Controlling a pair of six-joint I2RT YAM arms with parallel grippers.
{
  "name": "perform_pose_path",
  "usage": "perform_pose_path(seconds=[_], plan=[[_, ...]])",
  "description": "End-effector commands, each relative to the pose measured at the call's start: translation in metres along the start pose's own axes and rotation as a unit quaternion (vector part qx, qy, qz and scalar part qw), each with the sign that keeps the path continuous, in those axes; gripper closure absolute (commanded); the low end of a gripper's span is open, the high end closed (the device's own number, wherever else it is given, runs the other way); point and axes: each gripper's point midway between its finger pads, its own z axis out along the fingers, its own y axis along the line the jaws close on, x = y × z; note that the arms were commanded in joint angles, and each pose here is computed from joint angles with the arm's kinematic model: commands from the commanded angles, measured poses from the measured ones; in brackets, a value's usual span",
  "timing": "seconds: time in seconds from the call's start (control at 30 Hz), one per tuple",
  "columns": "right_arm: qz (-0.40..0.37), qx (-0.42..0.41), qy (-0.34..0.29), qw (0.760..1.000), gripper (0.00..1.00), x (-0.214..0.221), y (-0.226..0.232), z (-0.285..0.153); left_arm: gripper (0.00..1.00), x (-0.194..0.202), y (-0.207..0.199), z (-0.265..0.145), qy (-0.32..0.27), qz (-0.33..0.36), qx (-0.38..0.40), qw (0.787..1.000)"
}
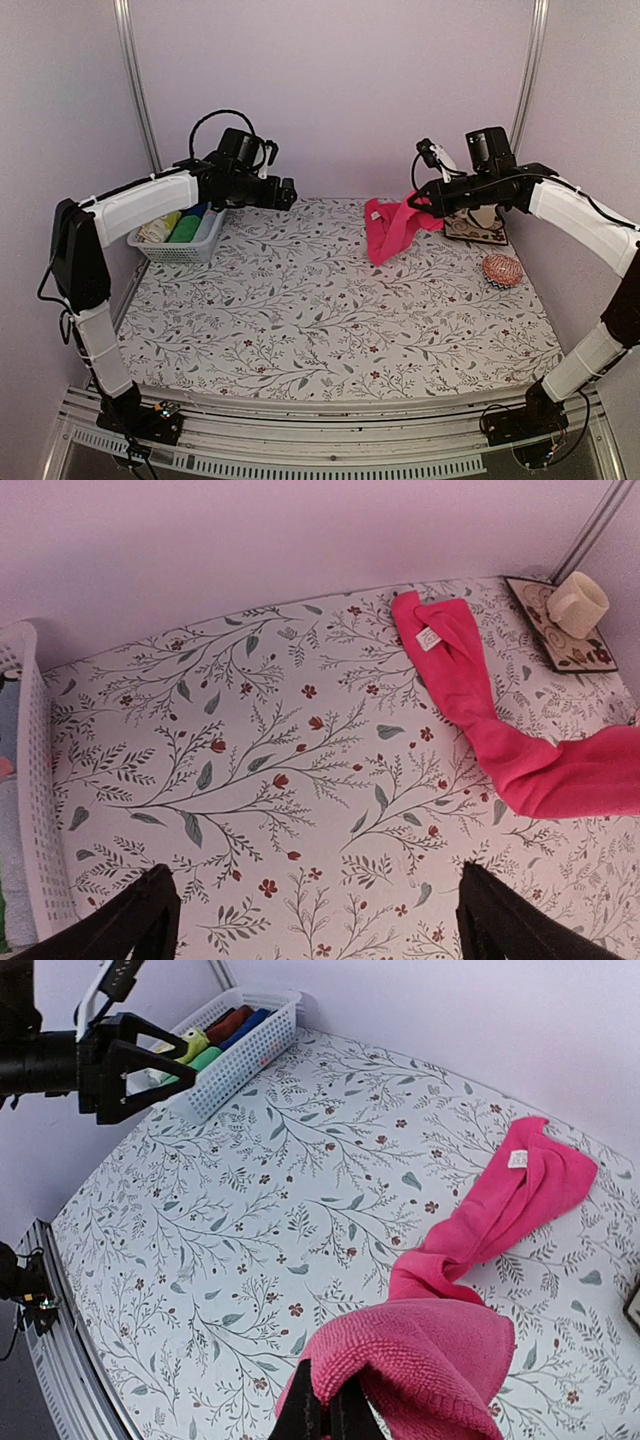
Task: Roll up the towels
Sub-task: Place the towel at the center of the board.
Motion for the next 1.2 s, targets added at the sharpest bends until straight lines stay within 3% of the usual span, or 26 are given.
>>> perform_pose_path(seconds=[0.0,0.17,0.33,0.37,0.47,0.53,0.63,0.7,0.8,0.93,1.17], plan=[[-0.116,-0.085,-0.041,0.989,0.98,-0.051,0.066,-0.006,0.03,-0.015,-0.010,0.000,-0.018,0.009,0.031,0.999],[-0.233,-0.259,-0.070,0.935,0.98,-0.091,0.161,-0.015,0.03,-0.024,0.025,-0.009,-0.039,-0.020,-0.017,0.999],[-0.312,-0.375,-0.172,0.856,0.98,-0.125,0.230,-0.080,0.03,-0.040,0.073,-0.028,-0.081,-0.076,-0.036,0.993],[-0.318,-0.379,-0.183,0.850,0.98,-0.129,0.234,-0.090,0.03,-0.042,0.079,-0.031,-0.088,-0.079,-0.041,0.992],[-0.307,-0.313,-0.178,0.881,0.98,-0.134,0.216,-0.085,0.03,-0.044,0.085,-0.033,-0.094,-0.076,-0.048,0.992],[-0.277,-0.227,-0.157,0.920,0.98,-0.133,0.181,-0.065,0.03,-0.043,0.085,-0.030,-0.090,-0.074,-0.050,0.992],[-0.202,-0.082,-0.131,0.967,0.98,-0.125,0.097,-0.056,0.03,-0.038,0.085,-0.025,-0.082,-0.075,-0.049,0.993],[-0.130,0.007,-0.117,0.985,0.98,-0.109,0.038,-0.063,0.03,-0.033,0.083,-0.021,-0.075,-0.073,-0.044,0.994],[-0.064,0.144,-0.067,0.985,0.98,-0.069,-0.033,-0.071,0.03,-0.028,0.079,-0.014,-0.065,-0.068,-0.034,0.995],[-0.040,0.237,0.023,0.971,0.98,-0.016,-0.076,-0.069,0.03,-0.020,0.062,-0.001,-0.044,-0.058,0.001,0.997],[-0.034,0.203,0.058,0.977,0.98,0.025,-0.066,-0.063,0.03,0.017,-0.001,0.021,0.031,0.018,0.093,0.995]])
